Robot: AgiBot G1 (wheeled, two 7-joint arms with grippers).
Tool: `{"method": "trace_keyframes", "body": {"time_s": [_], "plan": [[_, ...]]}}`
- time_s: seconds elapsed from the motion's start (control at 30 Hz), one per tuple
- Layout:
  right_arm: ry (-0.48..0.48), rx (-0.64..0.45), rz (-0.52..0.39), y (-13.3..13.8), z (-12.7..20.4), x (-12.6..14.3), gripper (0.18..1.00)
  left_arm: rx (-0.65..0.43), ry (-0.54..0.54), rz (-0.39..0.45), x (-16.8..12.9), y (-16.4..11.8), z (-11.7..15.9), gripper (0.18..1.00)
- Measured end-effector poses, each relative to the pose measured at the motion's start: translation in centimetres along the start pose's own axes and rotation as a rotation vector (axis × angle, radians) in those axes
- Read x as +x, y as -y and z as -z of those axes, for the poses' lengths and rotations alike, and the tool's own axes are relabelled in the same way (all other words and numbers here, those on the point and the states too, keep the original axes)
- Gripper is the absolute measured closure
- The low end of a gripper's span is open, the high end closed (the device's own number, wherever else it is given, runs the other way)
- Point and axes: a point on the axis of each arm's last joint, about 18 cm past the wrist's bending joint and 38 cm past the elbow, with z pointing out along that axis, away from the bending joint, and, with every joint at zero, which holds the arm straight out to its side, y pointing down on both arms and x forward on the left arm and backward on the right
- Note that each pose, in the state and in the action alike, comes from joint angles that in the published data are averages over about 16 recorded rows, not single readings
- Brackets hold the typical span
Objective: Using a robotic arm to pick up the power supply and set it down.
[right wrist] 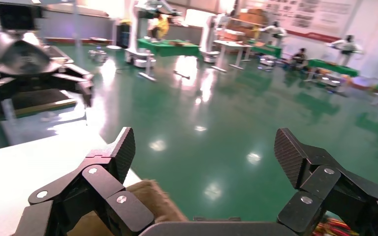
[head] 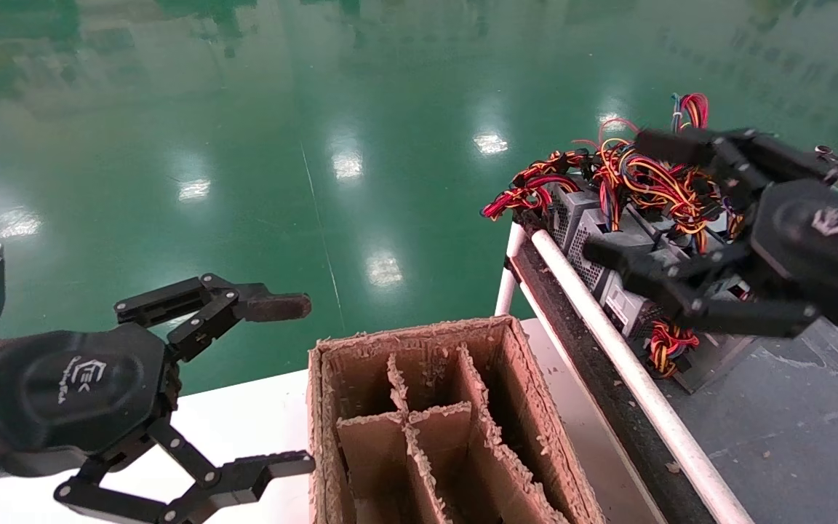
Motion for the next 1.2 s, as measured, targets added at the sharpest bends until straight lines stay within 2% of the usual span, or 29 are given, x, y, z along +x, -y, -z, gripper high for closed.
{"method": "trace_keyframes", "body": {"time_s": [0.73, 1.2], "plan": [[0.289, -0.036, -0.075, -2.4, -1.6, -4.8, 0.178, 0.000, 0.000, 0.000, 0.0, 0.0, 0.0, 0.184], [0.341, -0.059, -0.098, -3.3, -1.7, -5.8, 0.178, 0.000, 0.001, 0.000, 0.0, 0.0, 0.0, 0.184]]}}
